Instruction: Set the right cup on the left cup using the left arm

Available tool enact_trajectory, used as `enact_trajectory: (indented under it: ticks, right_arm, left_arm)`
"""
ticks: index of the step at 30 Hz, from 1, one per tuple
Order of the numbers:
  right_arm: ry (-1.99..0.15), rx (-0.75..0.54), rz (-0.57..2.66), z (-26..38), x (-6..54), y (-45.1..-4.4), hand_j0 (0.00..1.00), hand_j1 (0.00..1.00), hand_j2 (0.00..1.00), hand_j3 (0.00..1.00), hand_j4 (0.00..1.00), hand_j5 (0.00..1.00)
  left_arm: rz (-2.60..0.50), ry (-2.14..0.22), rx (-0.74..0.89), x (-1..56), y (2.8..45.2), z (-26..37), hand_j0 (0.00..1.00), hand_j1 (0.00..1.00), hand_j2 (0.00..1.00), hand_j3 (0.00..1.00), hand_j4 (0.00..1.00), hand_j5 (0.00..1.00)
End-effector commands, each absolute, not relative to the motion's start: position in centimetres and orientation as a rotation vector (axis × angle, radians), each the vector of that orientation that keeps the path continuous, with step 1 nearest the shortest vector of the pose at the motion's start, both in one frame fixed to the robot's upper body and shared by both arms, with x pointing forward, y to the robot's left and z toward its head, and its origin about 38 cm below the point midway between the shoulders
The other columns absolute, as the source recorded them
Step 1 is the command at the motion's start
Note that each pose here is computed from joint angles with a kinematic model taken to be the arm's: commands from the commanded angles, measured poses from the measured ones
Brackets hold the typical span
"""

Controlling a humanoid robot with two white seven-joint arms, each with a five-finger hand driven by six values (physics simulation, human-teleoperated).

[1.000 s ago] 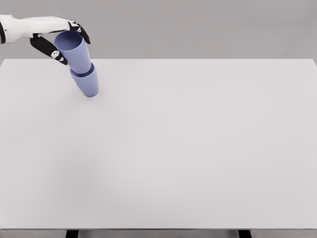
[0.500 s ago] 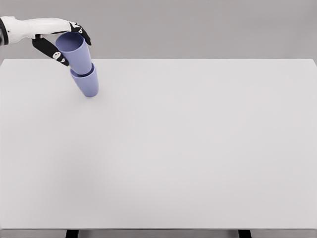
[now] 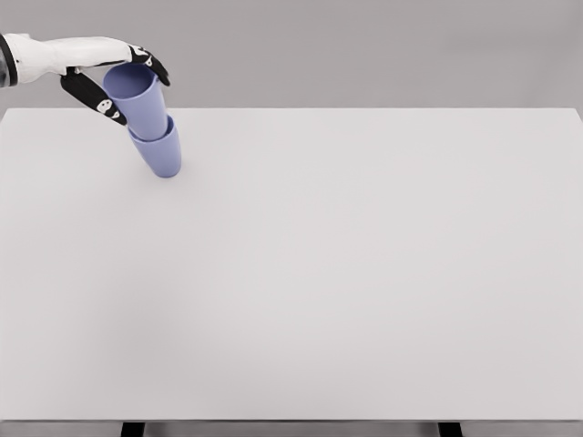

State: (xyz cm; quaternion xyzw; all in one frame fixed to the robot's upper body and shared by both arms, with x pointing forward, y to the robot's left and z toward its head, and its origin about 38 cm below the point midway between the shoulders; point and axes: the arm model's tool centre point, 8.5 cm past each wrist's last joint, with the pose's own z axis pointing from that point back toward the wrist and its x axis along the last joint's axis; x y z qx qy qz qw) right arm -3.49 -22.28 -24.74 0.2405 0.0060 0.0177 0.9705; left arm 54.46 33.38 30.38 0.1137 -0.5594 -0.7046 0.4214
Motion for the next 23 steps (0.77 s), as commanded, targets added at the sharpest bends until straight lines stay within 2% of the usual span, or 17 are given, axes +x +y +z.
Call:
enact_trajectory:
  ticks: [1, 11, 12, 13, 14, 17, 20, 23]
  right_arm:
    - [0.012, 0.486, 0.038, -24.7, -3.5, -22.3, 1.0, 1.0, 1.0, 1.0, 1.0, 1.0]
    - [0.012, 0.486, 0.036, -24.7, -3.5, -22.3, 1.0, 1.0, 1.0, 1.0, 1.0, 1.0]
    - [0.012, 0.486, 0.036, -24.7, -3.5, -22.3, 1.0, 1.0, 1.0, 1.0, 1.0, 1.0]
    - [0.012, 0.486, 0.036, -24.7, -3.5, -22.3, 1.0, 1.0, 1.0, 1.0, 1.0, 1.0]
    - [0.012, 0.486, 0.036, -24.7, -3.5, -22.3, 1.0, 1.0, 1.0, 1.0, 1.0, 1.0]
    - [0.014, 0.486, 0.037, -24.7, -3.5, -22.3, 1.0, 1.0, 1.0, 1.0, 1.0, 1.0]
    - [0.014, 0.486, 0.037, -24.7, -3.5, -22.3, 1.0, 1.0, 1.0, 1.0, 1.0, 1.0]
    - [0.012, 0.486, 0.036, -24.7, -3.5, -22.3, 1.0, 1.0, 1.0, 1.0, 1.0, 1.0]
  left_arm:
    - [-1.762, -1.402, 0.286, 54.5, 33.4, 30.5, 1.0, 1.0, 1.0, 1.0, 1.0, 1.0]
    - [-1.768, -1.413, 0.288, 54.3, 33.3, 30.8, 1.0, 1.0, 1.0, 1.0, 1.0, 1.0]
    - [-1.789, -1.452, 0.273, 53.9, 32.4, 31.6, 1.0, 1.0, 1.0, 1.0, 1.0, 1.0]
    - [-1.823, -1.5, 0.248, 53.0, 31.2, 32.6, 1.0, 1.0, 1.0, 1.0, 1.0, 1.0]
    - [-1.806, -1.559, 0.225, 51.2, 32.4, 34.4, 1.0, 1.0, 1.0, 1.0, 1.0, 1.0]
    - [-1.867, -1.681, 0.088, 44.5, 32.0, 37.2, 1.0, 1.0, 1.0, 1.0, 1.0, 1.0]
    - [-1.908, -1.675, -0.083, 38.9, 31.3, 35.5, 1.0, 1.0, 1.0, 1.0, 1.0, 1.0]
    - [-1.872, -1.684, -0.17, 36.4, 31.2, 33.0, 1.0, 1.0, 1.0, 1.0, 1.0, 1.0]
